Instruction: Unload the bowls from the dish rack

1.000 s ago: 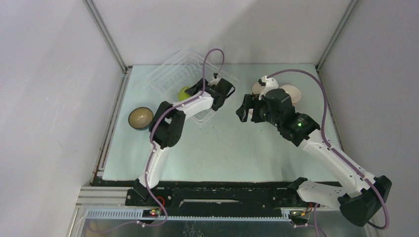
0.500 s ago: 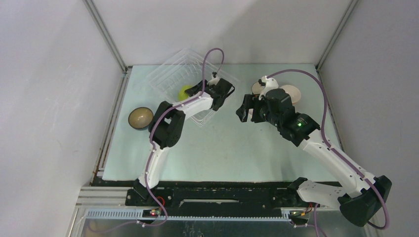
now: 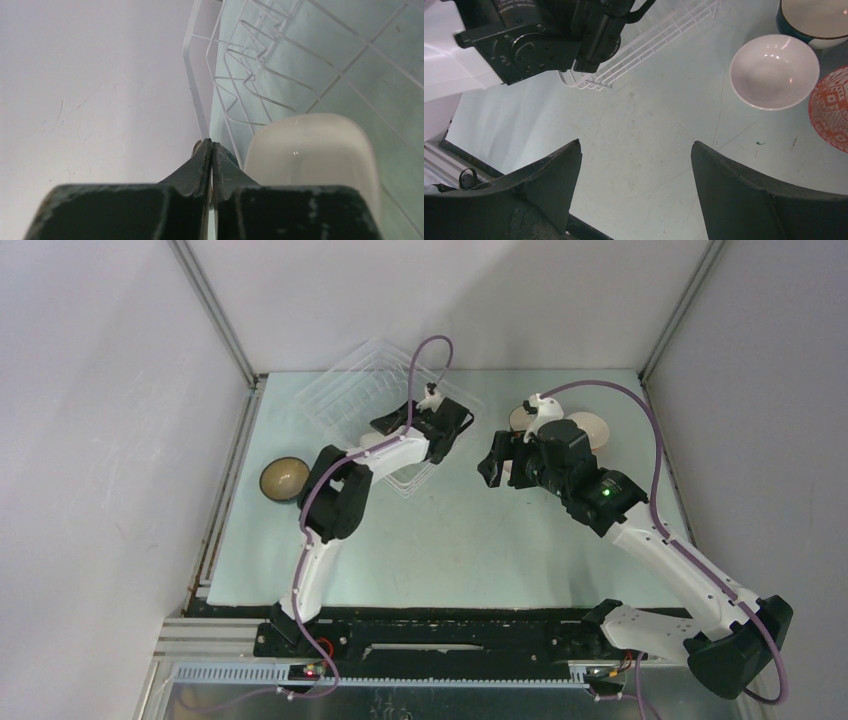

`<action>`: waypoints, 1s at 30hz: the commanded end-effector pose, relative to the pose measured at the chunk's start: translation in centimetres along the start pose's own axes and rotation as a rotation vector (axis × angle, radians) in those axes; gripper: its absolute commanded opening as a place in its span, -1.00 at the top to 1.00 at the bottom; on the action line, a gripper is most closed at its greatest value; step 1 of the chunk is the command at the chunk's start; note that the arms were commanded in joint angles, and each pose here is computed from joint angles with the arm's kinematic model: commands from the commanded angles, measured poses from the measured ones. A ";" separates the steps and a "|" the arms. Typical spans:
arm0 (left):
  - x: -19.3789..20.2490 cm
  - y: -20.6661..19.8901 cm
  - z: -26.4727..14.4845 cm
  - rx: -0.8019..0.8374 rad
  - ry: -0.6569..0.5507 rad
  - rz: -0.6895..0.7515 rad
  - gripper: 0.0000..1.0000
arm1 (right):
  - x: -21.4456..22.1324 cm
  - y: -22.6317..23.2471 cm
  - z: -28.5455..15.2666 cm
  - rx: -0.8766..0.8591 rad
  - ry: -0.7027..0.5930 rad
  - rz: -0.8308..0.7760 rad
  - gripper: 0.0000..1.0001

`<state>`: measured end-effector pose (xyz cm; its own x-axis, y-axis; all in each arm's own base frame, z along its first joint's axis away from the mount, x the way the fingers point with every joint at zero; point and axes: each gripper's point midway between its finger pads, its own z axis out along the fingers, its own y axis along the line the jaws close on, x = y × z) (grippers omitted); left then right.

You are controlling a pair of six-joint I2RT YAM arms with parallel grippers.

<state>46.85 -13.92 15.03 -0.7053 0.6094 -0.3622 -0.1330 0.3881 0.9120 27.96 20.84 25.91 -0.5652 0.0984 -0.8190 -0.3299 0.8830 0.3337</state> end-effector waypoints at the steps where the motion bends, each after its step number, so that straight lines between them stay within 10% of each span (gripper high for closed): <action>1: -1.1 4.9 -1.0 -0.048 -0.020 -0.125 0.86 | -1.5 0.2 -0.9 -0.007 -0.048 -0.009 -0.76; 7: -1.0 4.1 -1.2 0.054 -0.029 -0.164 0.20 | -1.6 0.1 -1.2 -0.005 -0.052 -0.009 -0.76; 30: -3.2 -1.0 -6.1 0.793 -0.042 -0.467 -0.36 | -1.7 0.3 -1.3 -0.011 -0.057 -0.010 -0.76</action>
<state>45.95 -17.65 13.92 -0.6927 0.3363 -0.6381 0.0218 0.8940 0.4475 27.69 20.53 26.04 -0.5656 0.0986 -0.8188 -0.3273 0.8845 0.3325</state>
